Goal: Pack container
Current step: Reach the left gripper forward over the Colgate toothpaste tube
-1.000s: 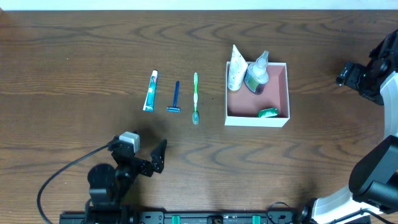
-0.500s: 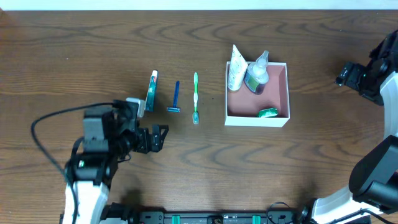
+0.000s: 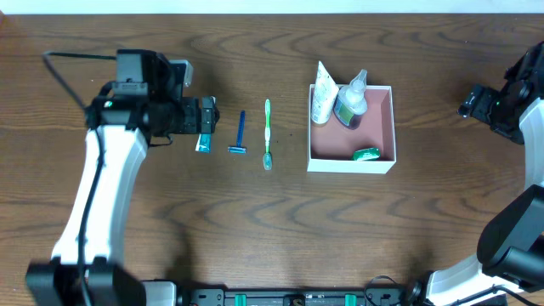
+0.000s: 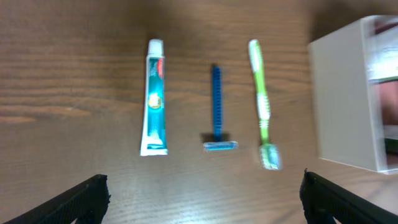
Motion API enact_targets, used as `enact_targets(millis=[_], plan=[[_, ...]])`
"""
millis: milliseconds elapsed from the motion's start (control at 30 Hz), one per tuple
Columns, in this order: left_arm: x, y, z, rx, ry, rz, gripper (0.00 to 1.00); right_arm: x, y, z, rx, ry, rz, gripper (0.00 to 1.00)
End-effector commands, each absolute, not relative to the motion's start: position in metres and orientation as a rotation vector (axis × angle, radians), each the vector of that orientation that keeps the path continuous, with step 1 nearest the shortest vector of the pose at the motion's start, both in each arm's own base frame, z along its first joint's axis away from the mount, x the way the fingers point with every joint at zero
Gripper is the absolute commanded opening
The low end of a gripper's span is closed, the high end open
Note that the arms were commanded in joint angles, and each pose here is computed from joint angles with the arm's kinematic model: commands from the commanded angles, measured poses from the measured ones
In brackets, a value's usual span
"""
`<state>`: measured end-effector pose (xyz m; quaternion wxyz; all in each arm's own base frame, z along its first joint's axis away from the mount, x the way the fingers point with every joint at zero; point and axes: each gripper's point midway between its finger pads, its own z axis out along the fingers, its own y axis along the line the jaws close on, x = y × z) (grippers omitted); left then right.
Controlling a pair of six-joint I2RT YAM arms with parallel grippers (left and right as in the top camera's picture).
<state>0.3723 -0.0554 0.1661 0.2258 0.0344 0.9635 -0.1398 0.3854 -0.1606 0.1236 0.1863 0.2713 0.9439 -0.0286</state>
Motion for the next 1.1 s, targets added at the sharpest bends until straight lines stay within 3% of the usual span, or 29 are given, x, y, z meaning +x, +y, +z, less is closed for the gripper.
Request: enact_targets(millis=[0,467,1067], plan=[[0.384,-0.046,0.139,0.067,2.709,-0.323,0.98,0.384,-0.163,0.12,0.787,2.66,-0.086,0.99],[0.399,-0.019,0.037,-0.028,2.916,-0.103,0.98,0.384,-0.163,0.12,0.787,2.66,-0.086,0.99],[0.414,-0.04,0.026,0.099,2.868,0.045,0.98,0.384,-0.163,0.12,0.787,2.66,-0.086,0.99]])
